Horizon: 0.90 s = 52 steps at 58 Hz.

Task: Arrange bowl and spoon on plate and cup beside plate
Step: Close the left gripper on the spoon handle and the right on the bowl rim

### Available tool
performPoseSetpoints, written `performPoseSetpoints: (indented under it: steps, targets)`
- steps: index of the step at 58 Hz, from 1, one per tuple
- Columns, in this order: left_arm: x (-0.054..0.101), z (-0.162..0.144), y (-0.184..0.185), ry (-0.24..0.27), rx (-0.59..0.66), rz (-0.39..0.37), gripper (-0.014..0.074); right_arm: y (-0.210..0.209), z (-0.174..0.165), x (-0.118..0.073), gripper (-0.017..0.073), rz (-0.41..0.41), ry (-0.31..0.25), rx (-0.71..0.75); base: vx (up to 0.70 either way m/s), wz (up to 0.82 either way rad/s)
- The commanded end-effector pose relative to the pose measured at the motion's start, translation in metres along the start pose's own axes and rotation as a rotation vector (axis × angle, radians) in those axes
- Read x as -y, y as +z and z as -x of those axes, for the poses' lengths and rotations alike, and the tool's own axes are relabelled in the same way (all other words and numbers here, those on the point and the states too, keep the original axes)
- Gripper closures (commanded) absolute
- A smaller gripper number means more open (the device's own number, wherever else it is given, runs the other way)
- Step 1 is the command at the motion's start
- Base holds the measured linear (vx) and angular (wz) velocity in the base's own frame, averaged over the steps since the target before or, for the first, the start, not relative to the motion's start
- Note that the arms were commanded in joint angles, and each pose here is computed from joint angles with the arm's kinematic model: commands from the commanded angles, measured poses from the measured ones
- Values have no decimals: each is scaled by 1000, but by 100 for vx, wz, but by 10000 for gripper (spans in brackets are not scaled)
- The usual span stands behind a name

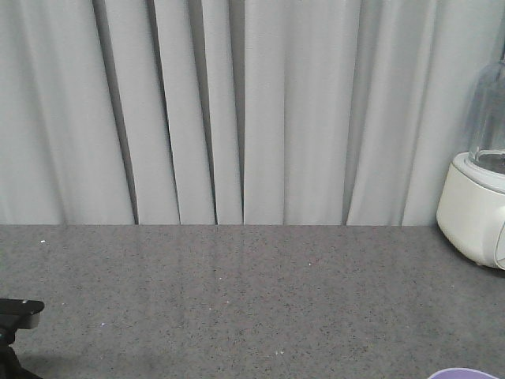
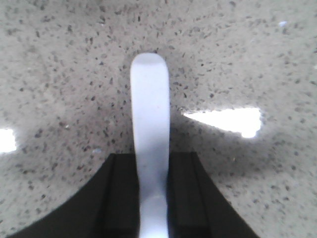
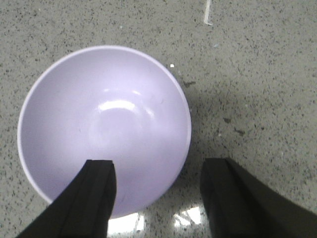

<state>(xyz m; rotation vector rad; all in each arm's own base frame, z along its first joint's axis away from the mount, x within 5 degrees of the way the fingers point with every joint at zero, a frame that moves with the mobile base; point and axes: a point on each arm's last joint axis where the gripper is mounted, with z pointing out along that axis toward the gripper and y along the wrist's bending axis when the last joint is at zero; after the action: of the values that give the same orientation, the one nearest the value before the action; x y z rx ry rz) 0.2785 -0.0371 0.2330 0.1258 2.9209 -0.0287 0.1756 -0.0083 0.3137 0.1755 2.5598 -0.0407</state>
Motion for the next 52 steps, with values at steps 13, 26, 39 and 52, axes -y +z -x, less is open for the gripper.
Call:
performPoseSetpoints:
  steps: [13, 26, 39, 52]
  targets:
    - [1, -14, -74, 4, 270, -15, 597, 9, 59, 1, 101, -45, -20, 13, 0, 0]
    - [-1, -27, -101, 7, 367, -12, 597, 43, 74, 3, 101, -95, -55, -146, 0, 0]
    - [-2, -35, -113, 9, 403, -9, 597, 76, 77, 2, 101, -108, -72, -219, 0, 0]
    - [-2, -37, -116, 9, 409, -9, 596, 104, 79, -2, 101, -81, -74, -253, 0, 0]
